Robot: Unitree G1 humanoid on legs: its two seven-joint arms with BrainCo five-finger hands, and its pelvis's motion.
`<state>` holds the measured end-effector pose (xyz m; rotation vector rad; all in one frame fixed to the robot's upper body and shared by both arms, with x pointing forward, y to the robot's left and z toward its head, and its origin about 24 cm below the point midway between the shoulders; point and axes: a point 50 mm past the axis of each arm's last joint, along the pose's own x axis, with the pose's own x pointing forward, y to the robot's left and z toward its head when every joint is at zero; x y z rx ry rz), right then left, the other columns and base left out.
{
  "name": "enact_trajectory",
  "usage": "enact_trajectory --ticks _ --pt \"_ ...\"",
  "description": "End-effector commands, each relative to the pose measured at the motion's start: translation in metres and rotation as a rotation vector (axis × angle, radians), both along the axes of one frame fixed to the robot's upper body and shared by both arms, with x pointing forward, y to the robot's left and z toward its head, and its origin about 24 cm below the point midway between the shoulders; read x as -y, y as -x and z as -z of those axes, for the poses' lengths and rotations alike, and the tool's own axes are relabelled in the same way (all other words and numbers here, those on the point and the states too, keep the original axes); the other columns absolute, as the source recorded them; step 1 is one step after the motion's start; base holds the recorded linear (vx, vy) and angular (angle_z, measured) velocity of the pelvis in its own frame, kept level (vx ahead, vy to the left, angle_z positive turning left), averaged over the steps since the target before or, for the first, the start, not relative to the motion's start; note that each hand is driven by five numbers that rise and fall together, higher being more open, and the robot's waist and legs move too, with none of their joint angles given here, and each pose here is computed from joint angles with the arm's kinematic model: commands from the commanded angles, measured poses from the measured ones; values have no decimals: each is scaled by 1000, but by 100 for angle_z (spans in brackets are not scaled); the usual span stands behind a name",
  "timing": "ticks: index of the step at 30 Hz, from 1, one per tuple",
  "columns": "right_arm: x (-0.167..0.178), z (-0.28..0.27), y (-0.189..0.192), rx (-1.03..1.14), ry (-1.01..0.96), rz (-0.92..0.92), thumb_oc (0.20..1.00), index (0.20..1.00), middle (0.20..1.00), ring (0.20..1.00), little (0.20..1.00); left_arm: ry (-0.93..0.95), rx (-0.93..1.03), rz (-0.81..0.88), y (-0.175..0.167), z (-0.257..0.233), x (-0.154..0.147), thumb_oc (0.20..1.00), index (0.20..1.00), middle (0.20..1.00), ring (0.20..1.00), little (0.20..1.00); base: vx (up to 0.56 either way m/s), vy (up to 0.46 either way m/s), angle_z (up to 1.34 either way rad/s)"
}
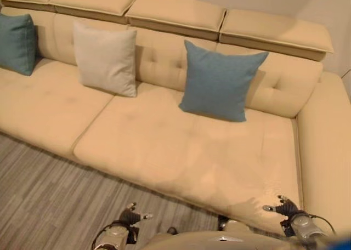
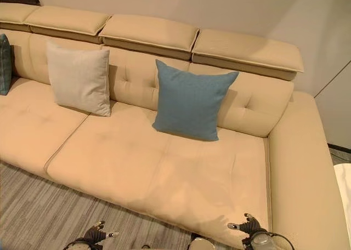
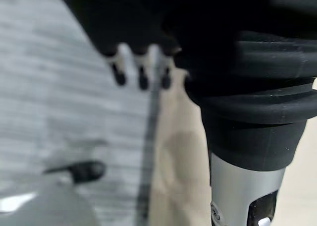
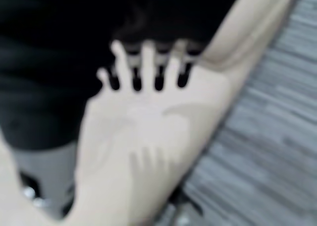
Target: Pick up all the scattered cushions and arrange them neatly on the sofa.
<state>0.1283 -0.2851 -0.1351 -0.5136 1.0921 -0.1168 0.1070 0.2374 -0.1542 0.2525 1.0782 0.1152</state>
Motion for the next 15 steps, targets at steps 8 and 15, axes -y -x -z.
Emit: enact_trajectory --ticks 8,15 --pt "-8 2 -3 -6 2 2 1000 1000 1000 1000 1000 -61 10 -38 -4 -6 -20 1000 1000 1000 1000 1000 -227 35 -41" --pt "-11 2 -5 9 -8 10 1000 1000 1000 1000 1000 -42 10 -111 2 -4 -19 1000 1000 1000 1000 1000 -18 -112 -11"
